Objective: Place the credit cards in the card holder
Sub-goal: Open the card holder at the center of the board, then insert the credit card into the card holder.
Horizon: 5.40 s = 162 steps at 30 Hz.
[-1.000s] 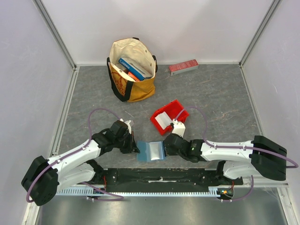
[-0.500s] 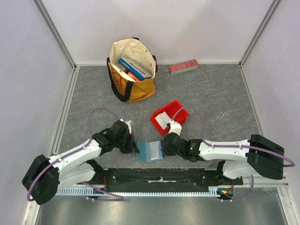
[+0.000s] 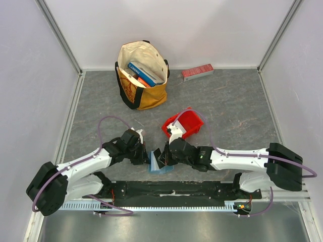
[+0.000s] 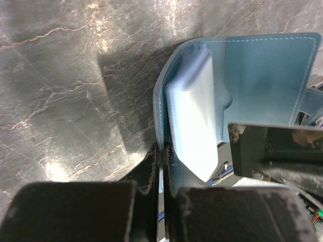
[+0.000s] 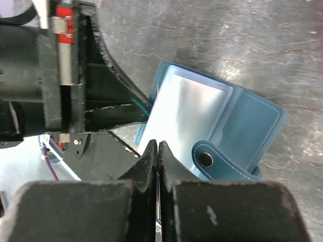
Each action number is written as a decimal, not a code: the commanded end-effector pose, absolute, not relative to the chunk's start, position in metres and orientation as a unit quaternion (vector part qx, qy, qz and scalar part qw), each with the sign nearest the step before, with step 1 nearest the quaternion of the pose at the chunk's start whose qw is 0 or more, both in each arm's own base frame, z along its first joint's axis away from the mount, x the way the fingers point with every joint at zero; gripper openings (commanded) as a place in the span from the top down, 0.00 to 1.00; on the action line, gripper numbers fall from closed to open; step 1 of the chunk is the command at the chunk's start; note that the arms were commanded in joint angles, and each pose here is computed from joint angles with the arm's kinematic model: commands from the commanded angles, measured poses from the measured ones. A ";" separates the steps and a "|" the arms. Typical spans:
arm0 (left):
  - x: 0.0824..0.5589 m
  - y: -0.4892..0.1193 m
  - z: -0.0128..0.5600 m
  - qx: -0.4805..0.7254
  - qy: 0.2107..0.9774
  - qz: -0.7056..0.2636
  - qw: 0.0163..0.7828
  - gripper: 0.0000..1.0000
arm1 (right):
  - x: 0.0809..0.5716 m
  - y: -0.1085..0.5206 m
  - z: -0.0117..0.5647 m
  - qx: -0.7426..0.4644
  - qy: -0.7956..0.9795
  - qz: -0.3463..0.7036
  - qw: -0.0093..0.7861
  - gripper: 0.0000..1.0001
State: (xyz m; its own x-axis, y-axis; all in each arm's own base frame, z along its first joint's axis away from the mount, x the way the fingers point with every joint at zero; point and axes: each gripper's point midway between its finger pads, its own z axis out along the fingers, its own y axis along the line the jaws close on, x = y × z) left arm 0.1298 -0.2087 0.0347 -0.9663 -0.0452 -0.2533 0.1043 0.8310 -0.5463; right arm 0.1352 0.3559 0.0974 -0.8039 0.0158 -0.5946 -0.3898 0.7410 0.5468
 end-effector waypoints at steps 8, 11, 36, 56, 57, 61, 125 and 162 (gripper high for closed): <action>0.127 -0.216 0.054 0.054 0.932 -0.327 0.150 0.98 | 0.149 0.346 0.143 -0.061 0.863 0.345 0.363 1.00; 0.129 -0.218 0.058 0.054 0.930 -0.331 0.152 0.98 | 0.148 0.350 0.143 -0.050 0.863 0.331 0.379 1.00; 0.130 -0.219 0.060 0.052 0.929 -0.332 0.153 0.98 | 0.146 0.380 0.115 -0.040 0.871 0.301 0.386 1.00; 0.128 -0.221 0.064 0.049 0.924 -0.346 0.155 0.98 | 0.154 0.379 0.103 -0.009 0.873 0.288 0.393 1.00; 0.128 -0.222 0.063 0.049 0.924 -0.346 0.154 0.98 | 0.153 0.379 0.101 -0.010 0.874 0.286 0.392 1.00; 0.129 -0.223 0.064 0.050 0.923 -0.348 0.154 0.98 | 0.153 0.374 0.094 -0.014 0.880 0.265 0.394 1.00; 0.131 -0.219 0.016 0.047 0.934 -0.323 0.145 0.98 | 0.131 0.315 0.060 0.016 0.876 0.363 0.317 1.00; 0.114 -0.225 -0.011 0.055 0.933 -0.343 0.093 0.98 | 0.136 0.289 0.047 0.135 0.836 0.444 0.294 1.00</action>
State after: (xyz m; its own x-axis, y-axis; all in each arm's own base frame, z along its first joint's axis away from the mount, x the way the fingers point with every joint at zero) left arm 0.1332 -0.2423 0.0140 -0.9614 0.0005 -0.2751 0.1947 0.7079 -0.6790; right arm 0.1306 0.2883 0.0416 -0.8081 0.4473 -0.3833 -0.0432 0.6039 0.7959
